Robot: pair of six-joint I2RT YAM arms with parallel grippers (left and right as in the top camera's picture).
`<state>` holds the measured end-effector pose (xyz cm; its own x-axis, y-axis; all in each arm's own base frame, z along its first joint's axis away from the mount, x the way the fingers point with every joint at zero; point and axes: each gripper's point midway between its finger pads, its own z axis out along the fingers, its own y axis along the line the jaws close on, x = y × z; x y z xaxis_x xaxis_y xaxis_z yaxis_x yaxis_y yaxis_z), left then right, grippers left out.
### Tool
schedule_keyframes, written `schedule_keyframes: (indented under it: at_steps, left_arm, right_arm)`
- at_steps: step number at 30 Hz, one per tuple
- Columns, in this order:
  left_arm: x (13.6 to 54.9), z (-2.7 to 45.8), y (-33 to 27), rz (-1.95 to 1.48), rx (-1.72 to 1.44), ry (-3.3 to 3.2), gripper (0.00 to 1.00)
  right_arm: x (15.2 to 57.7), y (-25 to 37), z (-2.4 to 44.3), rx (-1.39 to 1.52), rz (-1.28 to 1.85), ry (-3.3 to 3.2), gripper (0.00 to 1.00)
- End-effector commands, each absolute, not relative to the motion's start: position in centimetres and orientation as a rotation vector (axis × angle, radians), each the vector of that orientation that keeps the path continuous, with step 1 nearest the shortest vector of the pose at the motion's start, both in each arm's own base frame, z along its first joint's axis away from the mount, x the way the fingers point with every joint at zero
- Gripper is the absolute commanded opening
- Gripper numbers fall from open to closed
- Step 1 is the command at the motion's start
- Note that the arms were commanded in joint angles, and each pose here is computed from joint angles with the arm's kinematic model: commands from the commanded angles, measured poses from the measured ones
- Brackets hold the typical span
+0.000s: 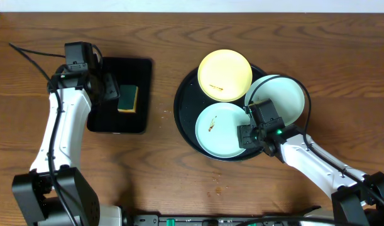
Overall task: Clean dirty plates on tray and stack at the side
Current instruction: 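Lower the left gripper into the black tray and grasp the sponge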
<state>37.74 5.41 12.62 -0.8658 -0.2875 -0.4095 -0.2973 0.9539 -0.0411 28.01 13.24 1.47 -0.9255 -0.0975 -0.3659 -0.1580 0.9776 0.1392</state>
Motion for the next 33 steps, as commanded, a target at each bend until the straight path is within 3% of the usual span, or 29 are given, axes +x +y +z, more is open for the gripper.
schedule_keyframes:
  at_steps: [1, 5, 17, 22, 30, 33]
  left_arm:
    - [37.8, 11.2, 4.7, 0.024, -0.424, 2.721, 0.69]
    - [38.5, 8.8, 3.2, -0.029, -0.279, 2.775, 0.69]
    - [40.5, 6.4, 3.2, -0.029, -0.246, 2.764, 0.70]
    - [40.6, 6.4, 3.2, -0.027, -0.235, 2.762, 0.70]
    - [40.4, 6.1, 3.2, -0.022, -0.209, 2.771, 0.70]
    - [40.5, 6.1, 3.2, -0.021, -0.206, 2.763, 0.70]
  right_arm:
    - [27.3, 13.3, 1.0, -0.211, 0.228, 2.790, 0.72]
    - [26.2, 12.9, 0.5, -0.214, 0.210, 2.839, 0.71]
    - [26.5, 13.0, 0.7, -0.170, 0.223, 2.828, 0.29]
    - [27.2, 13.3, 0.9, -0.168, 0.236, 2.796, 0.18]
    - [27.6, 12.3, -0.2, -0.057, 0.165, 2.798, 0.22]
    - [28.0, 12.5, -0.4, -0.056, 0.171, 2.786, 0.17]
